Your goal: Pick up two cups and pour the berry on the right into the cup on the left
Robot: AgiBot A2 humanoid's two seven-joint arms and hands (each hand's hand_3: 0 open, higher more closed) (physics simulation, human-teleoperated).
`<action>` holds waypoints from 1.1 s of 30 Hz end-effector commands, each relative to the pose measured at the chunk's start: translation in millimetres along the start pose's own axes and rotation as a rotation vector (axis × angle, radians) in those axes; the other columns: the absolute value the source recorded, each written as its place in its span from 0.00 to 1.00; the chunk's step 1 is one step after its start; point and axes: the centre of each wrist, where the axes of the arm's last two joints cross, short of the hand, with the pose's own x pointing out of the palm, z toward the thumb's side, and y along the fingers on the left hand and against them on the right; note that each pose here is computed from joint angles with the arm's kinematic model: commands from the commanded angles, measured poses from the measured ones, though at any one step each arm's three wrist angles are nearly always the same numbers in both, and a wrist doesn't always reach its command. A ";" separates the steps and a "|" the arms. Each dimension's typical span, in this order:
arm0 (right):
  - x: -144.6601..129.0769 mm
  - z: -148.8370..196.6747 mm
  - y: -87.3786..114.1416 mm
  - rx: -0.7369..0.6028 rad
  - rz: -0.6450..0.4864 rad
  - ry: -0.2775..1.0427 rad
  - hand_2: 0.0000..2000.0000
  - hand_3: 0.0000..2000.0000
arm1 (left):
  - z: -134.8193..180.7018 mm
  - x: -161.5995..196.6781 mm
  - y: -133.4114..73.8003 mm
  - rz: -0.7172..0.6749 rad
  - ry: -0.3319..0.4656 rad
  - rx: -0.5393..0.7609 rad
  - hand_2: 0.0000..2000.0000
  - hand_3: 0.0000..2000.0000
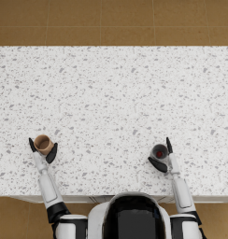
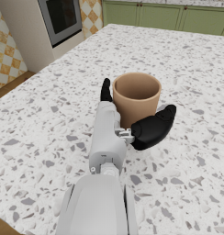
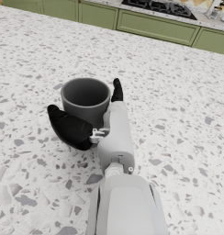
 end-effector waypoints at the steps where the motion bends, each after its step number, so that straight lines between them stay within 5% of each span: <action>1: -0.2 -1.0 -6.4 0.002 -0.010 -0.008 0.00 0.00 | 0.4 3.7 11.8 -0.004 -0.005 -0.012 0.00 0.00; 8: 0.8 3.6 -16.7 -0.021 -0.004 -0.031 0.00 0.00 | -12.9 9.4 23.6 -0.015 -0.004 -0.073 0.00 0.00; 9: 1.3 3.3 -13.7 -0.021 -0.001 -0.030 0.00 0.00 | -12.9 9.4 23.6 -0.019 -0.002 -0.072 0.68 0.16; 10: -0.6 4.7 -11.3 -0.026 -0.009 -0.030 0.68 0.16 | -9.1 8.0 22.8 -0.027 -0.002 -0.056 1.00 0.33; 11: 0.4 4.0 -12.5 -0.023 0.035 -0.032 1.00 0.33 | -5.2 8.7 22.0 -0.044 0.002 -0.041 1.00 0.49; 12: -0.9 5.9 -12.3 -0.029 0.076 -0.032 1.00 0.49 | -3.3 9.5 21.4 -0.066 0.006 -0.035 1.00 0.64; 13: -0.8 6.8 -11.2 -0.031 0.106 -0.033 1.00 0.64 | -1.3 10.3 20.7 -0.088 0.008 -0.028 1.00 0.64; 17: -1.3 16.0 -11.7 -0.071 0.109 -0.038 1.00 0.64 | 12.3 21.8 14.4 -0.165 0.018 0.029 1.00 0.64; 21: 3.8 47.6 -13.8 -0.199 0.114 -0.038 1.00 0.64 | 58.4 51.0 -12.0 -0.268 0.023 0.232 1.00 0.64; 33: 28.1 122.0 -69.8 -0.448 0.091 -0.121 1.00 0.64 | 97.4 152.0 -59.4 -0.628 -0.008 0.408 1.00 0.64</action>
